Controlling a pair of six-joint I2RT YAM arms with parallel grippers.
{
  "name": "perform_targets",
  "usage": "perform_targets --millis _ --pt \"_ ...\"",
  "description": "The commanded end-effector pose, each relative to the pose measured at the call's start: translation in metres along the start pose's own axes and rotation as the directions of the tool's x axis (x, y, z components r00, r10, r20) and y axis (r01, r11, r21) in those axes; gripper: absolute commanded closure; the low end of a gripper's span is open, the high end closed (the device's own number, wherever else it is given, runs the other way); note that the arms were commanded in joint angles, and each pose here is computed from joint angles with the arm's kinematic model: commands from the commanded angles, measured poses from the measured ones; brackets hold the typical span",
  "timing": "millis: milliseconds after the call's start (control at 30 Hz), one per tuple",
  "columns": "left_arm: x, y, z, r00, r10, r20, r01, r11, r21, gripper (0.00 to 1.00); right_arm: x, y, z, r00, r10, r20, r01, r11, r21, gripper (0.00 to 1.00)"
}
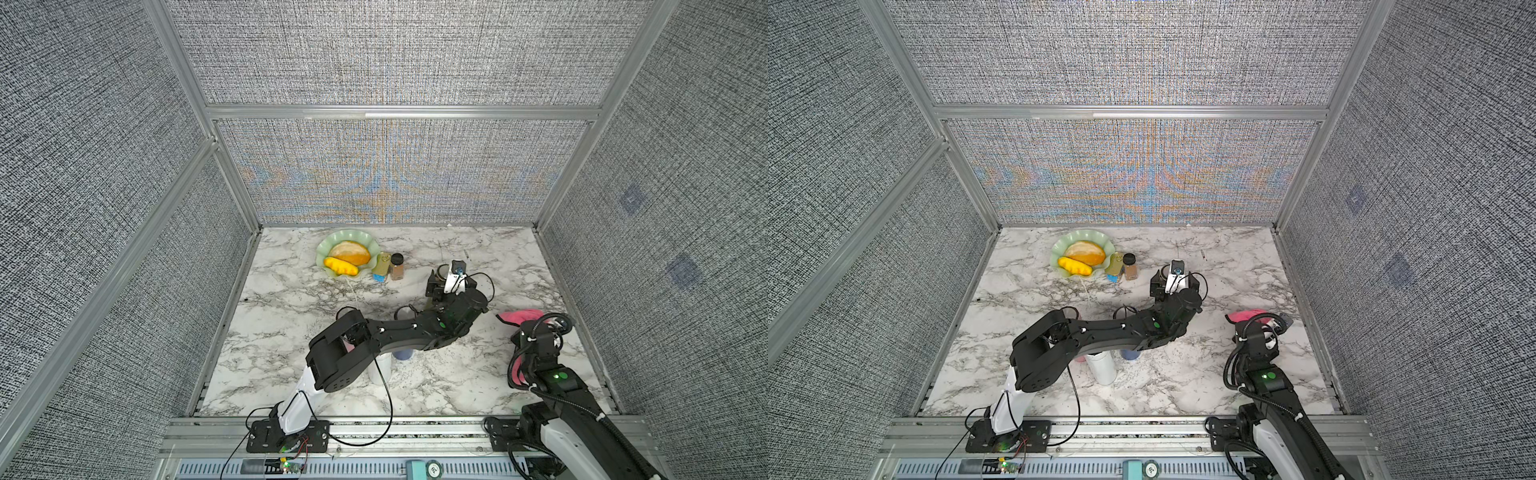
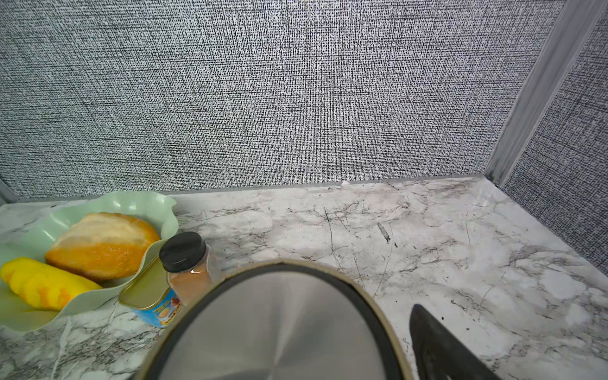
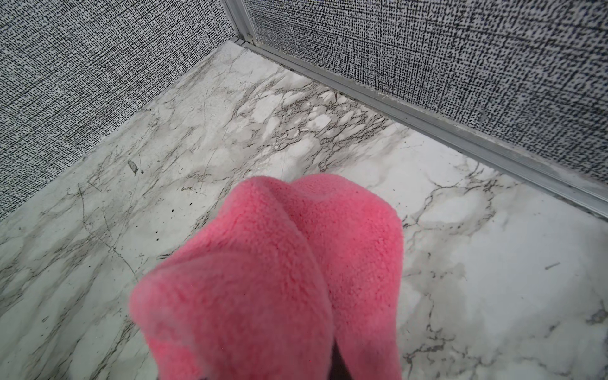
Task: Wipe the surface of the thermos
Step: Pick up the thermos from the center of the board, then wipe the dirt from the surface of the thermos.
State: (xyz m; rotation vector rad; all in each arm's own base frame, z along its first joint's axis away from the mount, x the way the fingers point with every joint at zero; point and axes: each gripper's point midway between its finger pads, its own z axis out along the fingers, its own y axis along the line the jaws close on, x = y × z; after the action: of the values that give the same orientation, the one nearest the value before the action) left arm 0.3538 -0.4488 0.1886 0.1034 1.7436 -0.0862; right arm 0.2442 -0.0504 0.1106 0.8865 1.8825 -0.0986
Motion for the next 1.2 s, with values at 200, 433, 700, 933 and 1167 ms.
perform_targets --millis 200,433,700,933,1167 --pt "-0.005 -0.002 0.01 1.0 0.004 0.024 -0.005 1.0 0.008 0.12 -0.004 0.005 0.0 1.0 0.009 0.017 -0.009 1.0 -0.017 1.0" --pt "-0.016 -0.005 0.011 0.996 0.055 0.073 -0.056 0.998 0.013 0.49 -0.004 0.005 0.001 1.0 0.007 0.013 -0.007 1.0 -0.018 1.0" --pt "-0.058 -0.019 -0.002 0.987 0.1 0.127 -0.116 0.985 0.131 1.0 -0.008 0.007 -0.001 1.0 0.011 0.027 -0.01 1.0 -0.027 1.0" --pt "-0.121 -0.03 -0.035 0.993 0.003 0.114 -0.042 0.938 0.345 1.0 -0.026 0.104 -0.058 0.988 0.005 -0.151 -0.083 0.855 -0.512 1.0" --pt "-0.157 -0.05 -0.09 0.984 -0.032 0.177 -0.093 0.753 0.651 1.0 -0.038 0.171 -0.14 0.973 0.035 -0.227 -0.219 0.437 -0.872 1.0"
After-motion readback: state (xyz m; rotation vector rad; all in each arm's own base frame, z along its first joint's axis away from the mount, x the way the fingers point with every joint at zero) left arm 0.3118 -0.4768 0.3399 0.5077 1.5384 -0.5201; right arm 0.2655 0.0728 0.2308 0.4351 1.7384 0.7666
